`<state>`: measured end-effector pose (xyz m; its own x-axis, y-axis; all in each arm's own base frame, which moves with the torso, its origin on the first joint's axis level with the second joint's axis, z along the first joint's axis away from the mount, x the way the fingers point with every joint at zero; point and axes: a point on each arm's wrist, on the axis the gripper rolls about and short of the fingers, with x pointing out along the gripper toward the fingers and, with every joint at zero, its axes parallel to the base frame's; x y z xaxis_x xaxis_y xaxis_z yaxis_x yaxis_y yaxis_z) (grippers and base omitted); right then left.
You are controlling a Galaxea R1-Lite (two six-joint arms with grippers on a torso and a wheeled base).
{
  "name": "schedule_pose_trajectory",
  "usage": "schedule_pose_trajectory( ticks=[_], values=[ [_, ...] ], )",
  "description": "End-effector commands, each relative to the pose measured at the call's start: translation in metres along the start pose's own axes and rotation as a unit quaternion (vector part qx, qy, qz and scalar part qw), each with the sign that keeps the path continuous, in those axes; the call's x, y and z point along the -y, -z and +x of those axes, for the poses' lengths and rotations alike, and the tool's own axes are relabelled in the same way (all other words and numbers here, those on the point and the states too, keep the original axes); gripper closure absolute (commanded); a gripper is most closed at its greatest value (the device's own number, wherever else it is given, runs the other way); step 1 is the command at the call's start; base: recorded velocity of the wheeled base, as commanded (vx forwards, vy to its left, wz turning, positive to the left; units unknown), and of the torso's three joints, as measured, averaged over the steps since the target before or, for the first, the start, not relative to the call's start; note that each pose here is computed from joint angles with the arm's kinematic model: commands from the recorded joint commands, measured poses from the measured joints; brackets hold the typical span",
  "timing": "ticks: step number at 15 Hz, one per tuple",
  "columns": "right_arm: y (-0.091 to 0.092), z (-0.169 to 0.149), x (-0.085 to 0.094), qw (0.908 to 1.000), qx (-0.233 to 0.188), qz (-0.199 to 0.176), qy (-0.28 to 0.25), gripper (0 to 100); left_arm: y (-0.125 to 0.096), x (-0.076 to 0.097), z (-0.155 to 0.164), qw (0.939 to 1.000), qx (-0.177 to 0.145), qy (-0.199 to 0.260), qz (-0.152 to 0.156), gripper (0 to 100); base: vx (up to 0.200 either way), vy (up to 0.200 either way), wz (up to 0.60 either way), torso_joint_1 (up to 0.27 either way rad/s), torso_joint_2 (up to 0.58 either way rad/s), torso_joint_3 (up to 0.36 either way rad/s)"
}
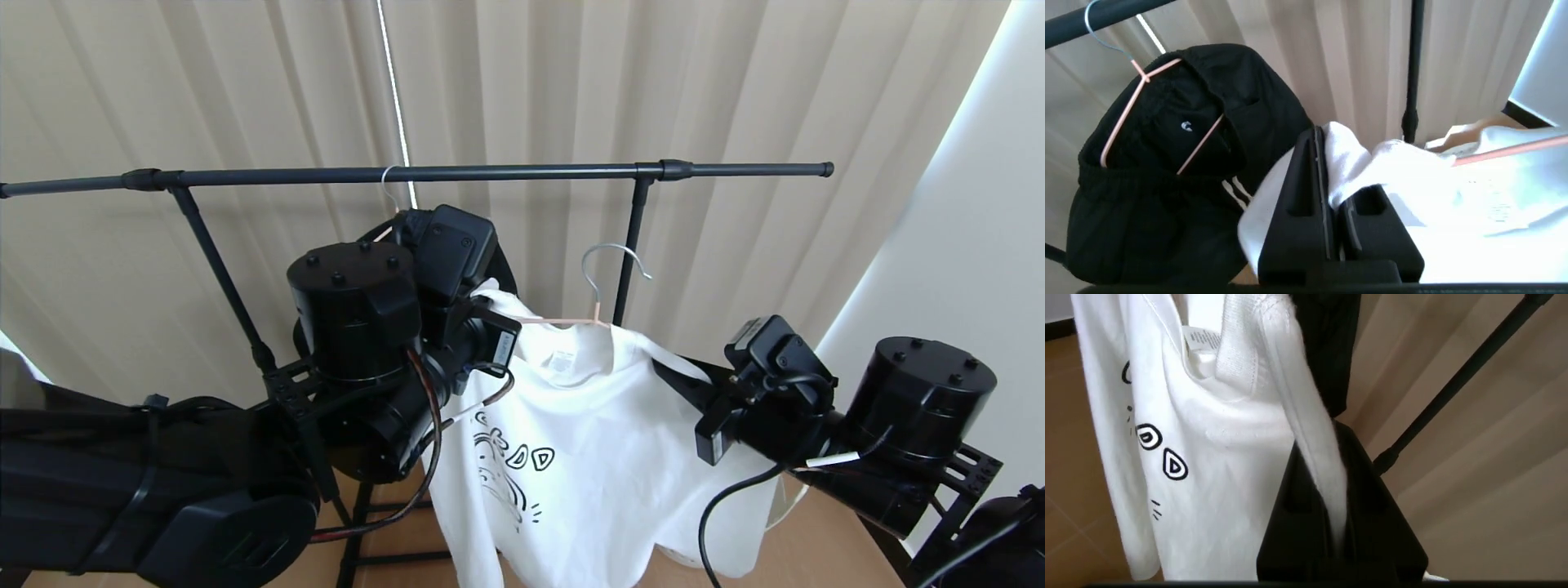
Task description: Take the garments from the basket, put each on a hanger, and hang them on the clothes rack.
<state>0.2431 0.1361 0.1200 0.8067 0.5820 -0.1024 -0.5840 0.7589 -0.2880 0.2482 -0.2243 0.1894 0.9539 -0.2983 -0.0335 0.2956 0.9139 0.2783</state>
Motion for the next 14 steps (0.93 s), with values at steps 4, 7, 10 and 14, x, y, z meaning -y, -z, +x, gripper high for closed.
schedule_pose_trajectory(
  ticks=[4,7,10,14],
  values=[
    [0.022,0.021,-0.005,0.9998,-0.012,0.008,0.013,100,-0.019,0.010,-0.017,0.9994,0.023,0.026,-0.008,100,0.000,0.000,0.00,0.000,0.00,0.000],
    [0.026,0.025,-0.009,0.9999,-0.013,0.008,0.007,100,-0.026,0.019,-0.025,0.9984,0.033,0.045,-0.009,100,0.000,0.000,0.00,0.000,0.00,0.000],
    [0.027,0.030,-0.009,0.9997,-0.012,0.014,0.019,100,-0.030,0.024,-0.029,0.9977,0.040,0.055,-0.012,100,0.000,0.000,0.00,0.000,0.00,0.000],
    [0.021,0.036,-0.011,0.9986,0.002,0.041,0.032,100,-0.029,0.028,-0.031,0.9974,0.038,0.060,-0.011,100,0.000,0.000,0.00,0.000,0.00,0.000]
  ],
)
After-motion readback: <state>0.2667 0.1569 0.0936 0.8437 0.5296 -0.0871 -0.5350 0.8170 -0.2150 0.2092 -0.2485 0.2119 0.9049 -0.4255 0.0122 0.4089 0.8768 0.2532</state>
